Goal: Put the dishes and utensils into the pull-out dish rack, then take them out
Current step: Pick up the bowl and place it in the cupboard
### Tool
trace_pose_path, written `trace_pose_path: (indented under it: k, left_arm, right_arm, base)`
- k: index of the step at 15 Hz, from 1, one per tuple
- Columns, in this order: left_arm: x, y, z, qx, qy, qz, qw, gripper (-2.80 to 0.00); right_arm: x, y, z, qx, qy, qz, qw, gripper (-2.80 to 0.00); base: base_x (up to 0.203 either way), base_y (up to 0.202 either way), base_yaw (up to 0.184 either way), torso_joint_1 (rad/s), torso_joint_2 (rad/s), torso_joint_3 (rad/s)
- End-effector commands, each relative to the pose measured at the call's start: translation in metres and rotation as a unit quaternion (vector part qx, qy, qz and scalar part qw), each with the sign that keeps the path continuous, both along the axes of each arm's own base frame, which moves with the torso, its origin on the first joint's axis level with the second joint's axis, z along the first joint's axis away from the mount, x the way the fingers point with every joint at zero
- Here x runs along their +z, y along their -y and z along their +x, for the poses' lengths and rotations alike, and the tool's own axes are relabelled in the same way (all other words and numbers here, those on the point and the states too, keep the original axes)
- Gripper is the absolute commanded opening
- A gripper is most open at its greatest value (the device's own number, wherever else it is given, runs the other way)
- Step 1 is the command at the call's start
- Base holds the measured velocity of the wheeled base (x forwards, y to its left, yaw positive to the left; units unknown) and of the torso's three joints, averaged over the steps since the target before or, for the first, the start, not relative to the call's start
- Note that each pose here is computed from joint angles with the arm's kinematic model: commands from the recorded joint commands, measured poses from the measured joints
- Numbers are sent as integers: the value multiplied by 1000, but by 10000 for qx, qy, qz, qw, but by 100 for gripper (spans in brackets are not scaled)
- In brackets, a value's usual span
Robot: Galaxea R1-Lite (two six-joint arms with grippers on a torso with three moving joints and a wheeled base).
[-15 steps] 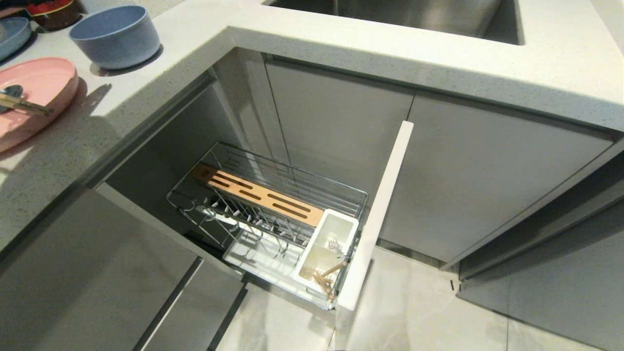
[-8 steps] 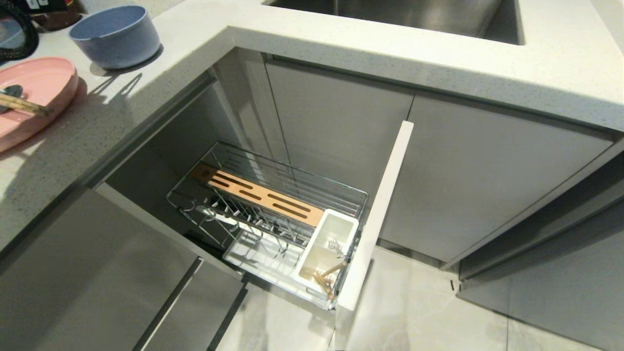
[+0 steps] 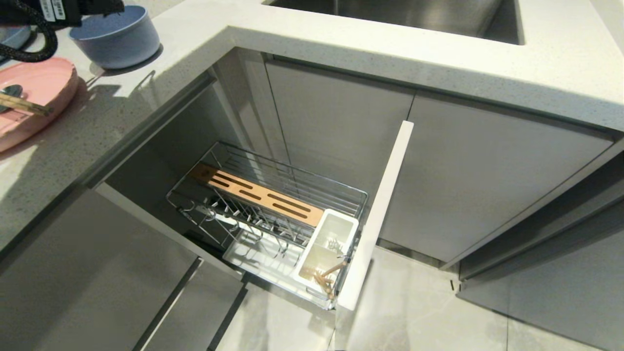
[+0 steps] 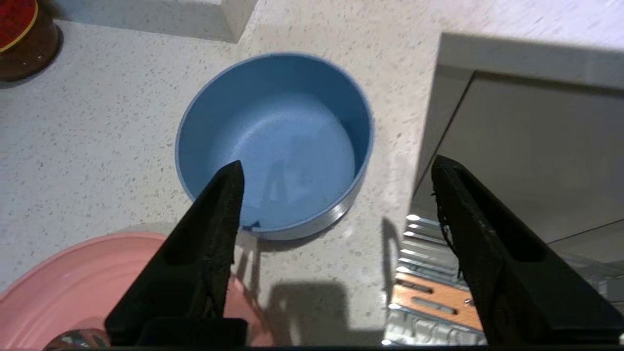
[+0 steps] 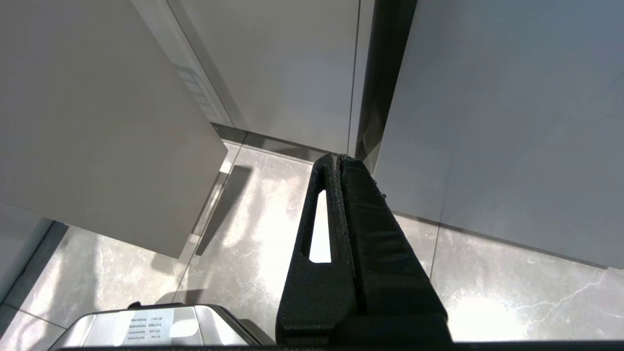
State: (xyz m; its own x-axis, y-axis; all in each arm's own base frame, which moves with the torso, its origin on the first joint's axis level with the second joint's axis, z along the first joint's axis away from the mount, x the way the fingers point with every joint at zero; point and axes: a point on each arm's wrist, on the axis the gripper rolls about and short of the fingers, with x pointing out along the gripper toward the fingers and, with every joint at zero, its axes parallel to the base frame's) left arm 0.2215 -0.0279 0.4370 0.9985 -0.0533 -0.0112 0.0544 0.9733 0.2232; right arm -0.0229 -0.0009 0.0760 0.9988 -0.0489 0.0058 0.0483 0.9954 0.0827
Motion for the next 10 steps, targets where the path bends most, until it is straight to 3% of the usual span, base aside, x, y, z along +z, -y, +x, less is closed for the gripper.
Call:
trace_pose_path:
  k: [1, 10]
  left_arm:
    - [-6, 1, 12, 64, -139, 65, 9999, 0]
    - [-23, 9, 44, -410, -449, 106, 9981, 0]
  right_arm:
    - [0, 0, 0, -1, 25, 1, 10000, -280]
    - [0, 0, 0, -1, 25, 1, 10000, -280]
  base:
    - [0, 0, 0, 0, 0, 0]
    - [0, 0, 0, 0, 0, 0]
